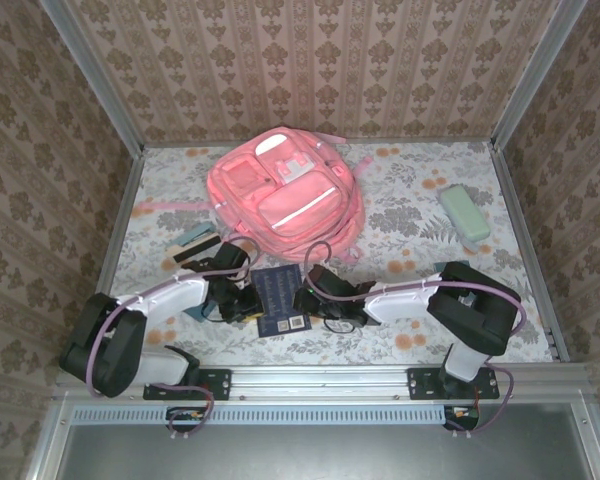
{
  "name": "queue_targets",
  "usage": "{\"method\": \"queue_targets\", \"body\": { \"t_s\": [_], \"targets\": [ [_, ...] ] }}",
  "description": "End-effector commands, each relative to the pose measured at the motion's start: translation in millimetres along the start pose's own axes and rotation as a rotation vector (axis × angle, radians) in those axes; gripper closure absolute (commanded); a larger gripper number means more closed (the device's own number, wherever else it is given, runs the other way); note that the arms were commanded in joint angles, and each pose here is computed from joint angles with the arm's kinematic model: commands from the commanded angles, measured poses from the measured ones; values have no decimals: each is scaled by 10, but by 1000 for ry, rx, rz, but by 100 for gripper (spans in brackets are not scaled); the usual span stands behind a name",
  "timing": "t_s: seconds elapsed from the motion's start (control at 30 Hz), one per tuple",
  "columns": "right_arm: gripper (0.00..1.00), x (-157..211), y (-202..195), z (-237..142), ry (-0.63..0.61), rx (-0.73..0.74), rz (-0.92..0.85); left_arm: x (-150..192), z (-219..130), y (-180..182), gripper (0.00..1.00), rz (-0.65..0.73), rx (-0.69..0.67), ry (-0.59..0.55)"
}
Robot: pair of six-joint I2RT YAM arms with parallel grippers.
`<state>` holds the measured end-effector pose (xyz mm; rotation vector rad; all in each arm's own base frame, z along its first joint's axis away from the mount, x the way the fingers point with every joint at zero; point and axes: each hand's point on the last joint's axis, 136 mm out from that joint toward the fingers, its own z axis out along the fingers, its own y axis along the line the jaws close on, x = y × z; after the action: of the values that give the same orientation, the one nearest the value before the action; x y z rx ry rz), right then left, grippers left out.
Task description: Pack the student bag
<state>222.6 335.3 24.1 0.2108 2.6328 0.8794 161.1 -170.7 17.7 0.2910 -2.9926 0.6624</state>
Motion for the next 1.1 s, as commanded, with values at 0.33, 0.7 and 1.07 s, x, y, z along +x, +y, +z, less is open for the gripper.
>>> {"method": "queue_targets", "body": {
  "t_s": [0.33, 0.7, 1.07],
  "targets": [
    [64, 76, 823, -8, 171, -337, -54, 49, 74, 224, 88, 79, -155, 59],
    [58, -308, 334, -243, 11, 16, -210, -165, -294, 45, 67, 111, -99, -52],
    [56, -451, 287, -47, 39, 107, -275, -299, -267, 158, 76, 47, -78, -64]
  ]
}}
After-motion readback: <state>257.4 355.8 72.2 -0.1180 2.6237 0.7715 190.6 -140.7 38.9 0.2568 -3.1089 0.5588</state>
